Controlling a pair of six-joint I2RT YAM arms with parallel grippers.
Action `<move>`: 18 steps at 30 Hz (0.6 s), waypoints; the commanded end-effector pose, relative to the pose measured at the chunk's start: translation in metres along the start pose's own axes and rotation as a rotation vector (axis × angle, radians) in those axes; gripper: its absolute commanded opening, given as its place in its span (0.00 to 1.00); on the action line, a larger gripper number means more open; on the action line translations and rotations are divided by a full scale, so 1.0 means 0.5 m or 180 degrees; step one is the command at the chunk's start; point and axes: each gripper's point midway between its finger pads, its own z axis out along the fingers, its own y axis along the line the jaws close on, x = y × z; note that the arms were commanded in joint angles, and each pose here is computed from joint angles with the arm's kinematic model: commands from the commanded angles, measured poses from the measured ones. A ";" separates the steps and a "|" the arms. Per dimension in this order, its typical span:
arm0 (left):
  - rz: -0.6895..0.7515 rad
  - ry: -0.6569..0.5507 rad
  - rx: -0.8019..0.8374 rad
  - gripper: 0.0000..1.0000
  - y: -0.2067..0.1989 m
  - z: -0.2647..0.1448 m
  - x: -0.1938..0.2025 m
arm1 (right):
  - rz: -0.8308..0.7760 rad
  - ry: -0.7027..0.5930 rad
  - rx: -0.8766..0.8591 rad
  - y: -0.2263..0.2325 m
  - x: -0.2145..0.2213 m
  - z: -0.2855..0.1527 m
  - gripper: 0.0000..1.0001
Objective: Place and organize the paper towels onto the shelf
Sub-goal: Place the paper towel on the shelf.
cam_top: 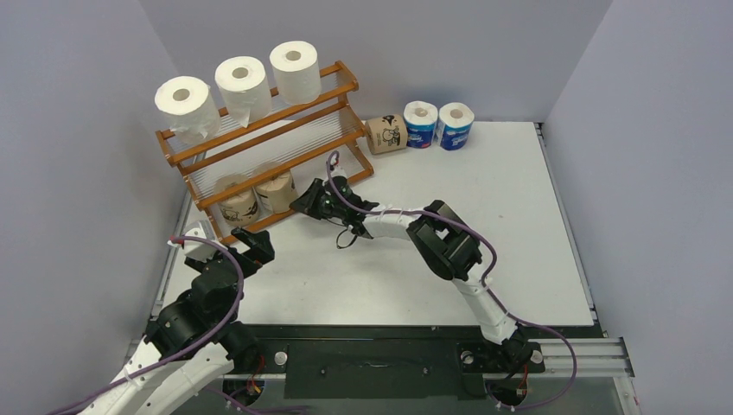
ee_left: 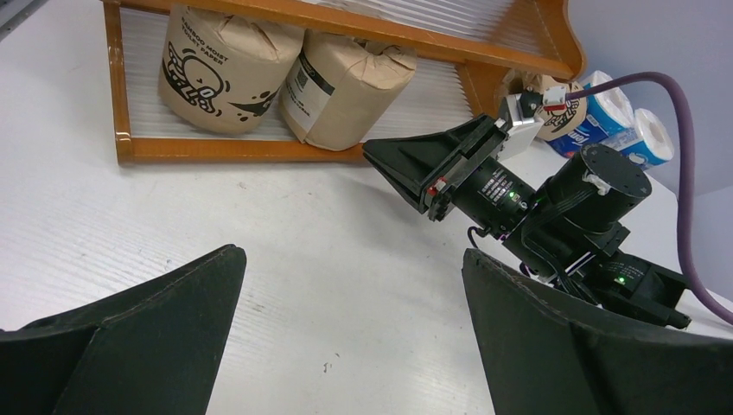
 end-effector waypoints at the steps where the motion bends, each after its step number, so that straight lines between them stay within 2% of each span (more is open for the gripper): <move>1: -0.0083 -0.0033 0.0032 0.96 -0.005 -0.001 -0.008 | -0.0055 -0.0060 -0.0245 0.058 -0.023 0.015 0.09; 18: -0.0080 -0.0039 0.0011 0.96 0.000 -0.001 -0.005 | 0.0070 -0.0015 -0.0273 0.064 -0.027 0.067 0.09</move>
